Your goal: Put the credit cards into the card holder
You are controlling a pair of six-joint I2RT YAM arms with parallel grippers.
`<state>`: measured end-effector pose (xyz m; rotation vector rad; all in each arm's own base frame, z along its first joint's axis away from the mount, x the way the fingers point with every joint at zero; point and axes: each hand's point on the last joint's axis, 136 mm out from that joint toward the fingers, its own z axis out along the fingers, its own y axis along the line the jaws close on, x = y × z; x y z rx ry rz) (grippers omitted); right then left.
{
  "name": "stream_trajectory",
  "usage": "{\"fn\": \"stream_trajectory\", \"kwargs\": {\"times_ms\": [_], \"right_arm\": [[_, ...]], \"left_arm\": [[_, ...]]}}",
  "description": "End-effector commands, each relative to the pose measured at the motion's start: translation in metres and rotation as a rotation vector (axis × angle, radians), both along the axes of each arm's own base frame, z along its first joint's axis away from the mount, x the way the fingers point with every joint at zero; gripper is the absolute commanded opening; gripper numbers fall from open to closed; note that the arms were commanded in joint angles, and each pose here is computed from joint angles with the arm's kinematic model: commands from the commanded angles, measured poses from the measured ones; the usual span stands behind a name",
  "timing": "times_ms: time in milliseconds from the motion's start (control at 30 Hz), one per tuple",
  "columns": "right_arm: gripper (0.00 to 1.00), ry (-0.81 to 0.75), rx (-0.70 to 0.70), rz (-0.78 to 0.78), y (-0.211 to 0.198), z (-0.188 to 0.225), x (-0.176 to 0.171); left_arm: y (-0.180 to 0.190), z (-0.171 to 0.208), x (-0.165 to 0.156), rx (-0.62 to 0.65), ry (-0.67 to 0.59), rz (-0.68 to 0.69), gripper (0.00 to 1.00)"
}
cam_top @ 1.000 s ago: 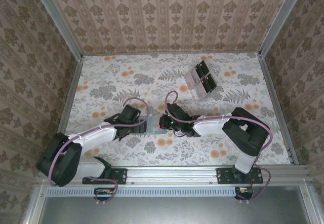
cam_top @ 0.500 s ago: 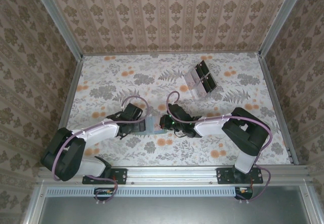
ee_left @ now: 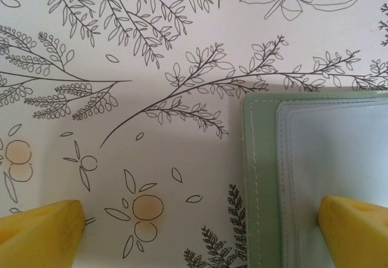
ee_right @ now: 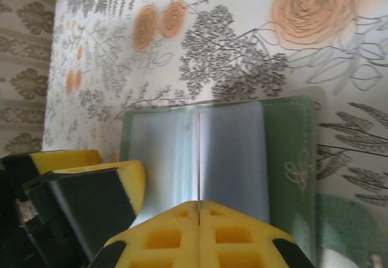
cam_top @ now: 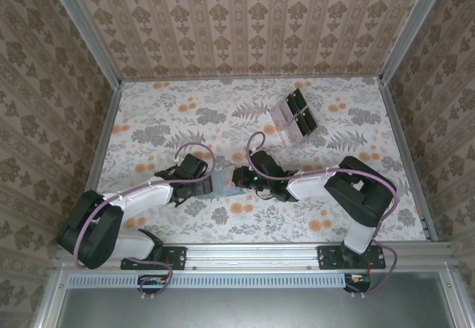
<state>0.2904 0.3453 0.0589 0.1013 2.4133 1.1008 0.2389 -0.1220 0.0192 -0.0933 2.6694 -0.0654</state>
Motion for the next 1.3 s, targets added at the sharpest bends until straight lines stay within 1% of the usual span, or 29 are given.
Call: {"fn": "stream_trajectory", "kwargs": {"times_ms": [0, 200, 467, 767, 1100, 1267], "right_arm": [[0.0, -0.03, 0.072, 0.042, 0.01, 0.009, 0.0], [0.0, -0.032, 0.113, 0.044, 0.013, 0.009, 0.005], [0.0, -0.01, 0.124, 0.016, 0.01, -0.007, 0.008], [0.0, 0.021, 0.168, 0.006, 0.011, -0.018, 0.005], [0.0, 0.023, 0.218, -0.001, 0.012, -0.012, 0.004], [0.0, 0.022, 0.211, -0.008, 0.008, -0.012, 0.003]], "left_arm": [[0.018, -0.013, -0.015, 0.07, 0.057, 0.027, 1.0], [0.018, -0.012, -0.014, 0.073, 0.051, 0.025, 1.0], [0.019, -0.013, -0.016, 0.076, 0.054, 0.024, 1.0], [0.02, -0.013, -0.016, 0.078, 0.054, 0.024, 1.0], [0.019, -0.011, -0.015, 0.075, 0.048, 0.024, 1.0], [0.011, 0.006, -0.009, 0.035, 0.005, 0.006, 1.0]]}}
